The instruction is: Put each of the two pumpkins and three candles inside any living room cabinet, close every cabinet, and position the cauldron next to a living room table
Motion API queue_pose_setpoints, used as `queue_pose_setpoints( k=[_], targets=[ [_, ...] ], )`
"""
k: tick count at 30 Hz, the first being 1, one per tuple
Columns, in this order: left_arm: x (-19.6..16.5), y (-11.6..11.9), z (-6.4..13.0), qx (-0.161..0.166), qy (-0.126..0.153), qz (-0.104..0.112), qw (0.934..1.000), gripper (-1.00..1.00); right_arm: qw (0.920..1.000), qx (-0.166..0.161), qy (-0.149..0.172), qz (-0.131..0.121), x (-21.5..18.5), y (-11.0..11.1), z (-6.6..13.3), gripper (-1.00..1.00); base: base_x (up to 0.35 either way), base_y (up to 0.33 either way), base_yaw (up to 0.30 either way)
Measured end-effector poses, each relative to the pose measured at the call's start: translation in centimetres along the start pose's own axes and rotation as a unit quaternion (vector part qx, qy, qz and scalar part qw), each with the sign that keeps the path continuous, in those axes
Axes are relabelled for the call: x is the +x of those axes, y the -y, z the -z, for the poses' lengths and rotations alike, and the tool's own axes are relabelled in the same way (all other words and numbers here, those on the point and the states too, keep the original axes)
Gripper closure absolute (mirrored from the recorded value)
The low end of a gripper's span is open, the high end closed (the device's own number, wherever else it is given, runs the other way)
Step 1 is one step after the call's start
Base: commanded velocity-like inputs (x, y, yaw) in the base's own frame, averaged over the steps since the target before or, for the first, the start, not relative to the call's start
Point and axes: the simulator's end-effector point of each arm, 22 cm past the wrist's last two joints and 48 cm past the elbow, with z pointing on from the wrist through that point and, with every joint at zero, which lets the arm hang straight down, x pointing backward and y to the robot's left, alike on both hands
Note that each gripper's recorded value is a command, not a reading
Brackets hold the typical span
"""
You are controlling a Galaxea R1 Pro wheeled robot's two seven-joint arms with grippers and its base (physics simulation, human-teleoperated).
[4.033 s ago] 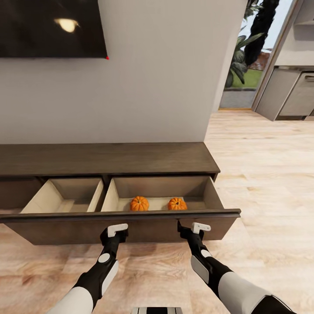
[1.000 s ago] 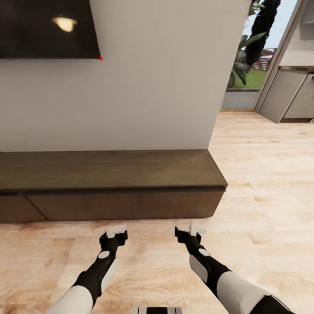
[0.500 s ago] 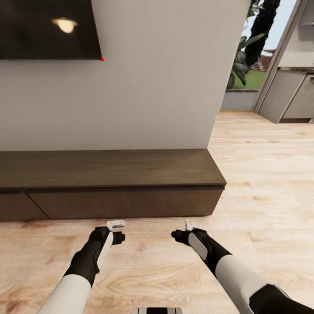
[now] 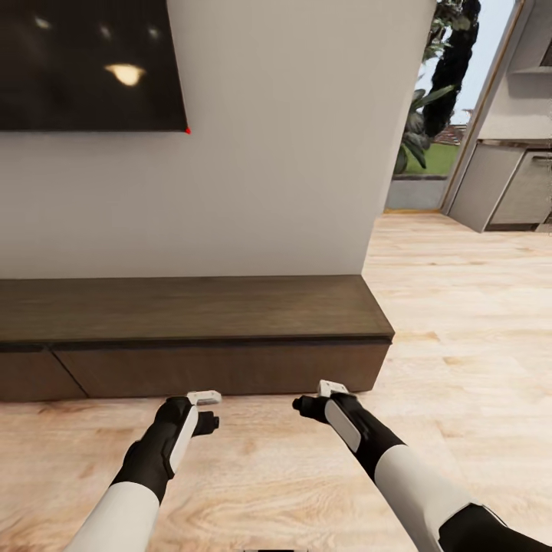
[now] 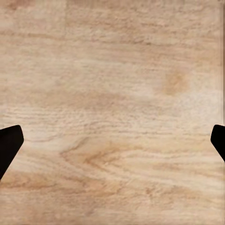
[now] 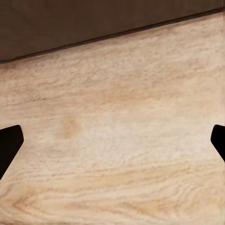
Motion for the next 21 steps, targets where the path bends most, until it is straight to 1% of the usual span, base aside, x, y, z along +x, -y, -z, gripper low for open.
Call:
queue_pose_setpoints(
  k=[2, 4, 12, 14, 15, 18, 21],
  targets=[
    [-0.3, 0.0, 0.4, 0.0, 0.004, 0.0, 1.0, -1.0, 0.9999, -0.001, -0.014, 0.005, 0.4, -0.2, 0.4, -1.0, 0.0, 0.0, 0.0],
    [-0.5, 0.0, 0.7, 0.0, 0.007, 0.0, 1.0, -1.0, 0.9998, -0.003, -0.017, 0.008, 0.4, -0.4, 0.7, -1.0, 0.0, 0.0, 0.0],
    [-1.6, 0.1, 2.2, 0.003, 0.024, 0.003, 0.9997, -1.0, 0.9999, -0.007, -0.011, 0.01, -0.7, -1.0, 2.2, -1.0, 0.0, 0.0, 0.0],
    [-1.9, 0.1, 2.5, 0.004, 0.029, 0.003, 0.9996, -1.0, 0.9997, -0.008, -0.019, 0.012, -0.5, -1.1, 2.6, -1.0, 0.0, 0.0, 0.0],
    [-2.1, -0.1, 2.7, 0.003, 0.032, 0.003, 0.9995, -1.0, 0.9994, -0.007, -0.032, 0.012, -0.1, -0.7, 2.8, -1.0, 0.0, 0.0, 0.0],
    [-2.5, -0.4, 3.3, 0.001, 0.037, 0.004, 0.9993, -1.0, 0.9995, -0.008, -0.029, 0.013, -0.4, -1.0, 3.3, -1.0, -0.024, 0.0, 0.0],
    [-2.9, -0.4, 3.8, 0.002, 0.044, 0.004, 0.999, -1.0, 0.9996, -0.008, -0.024, 0.016, -0.9, -1.1, 3.8, -1.0, -0.195, 0.0, 0.0]
  ],
)
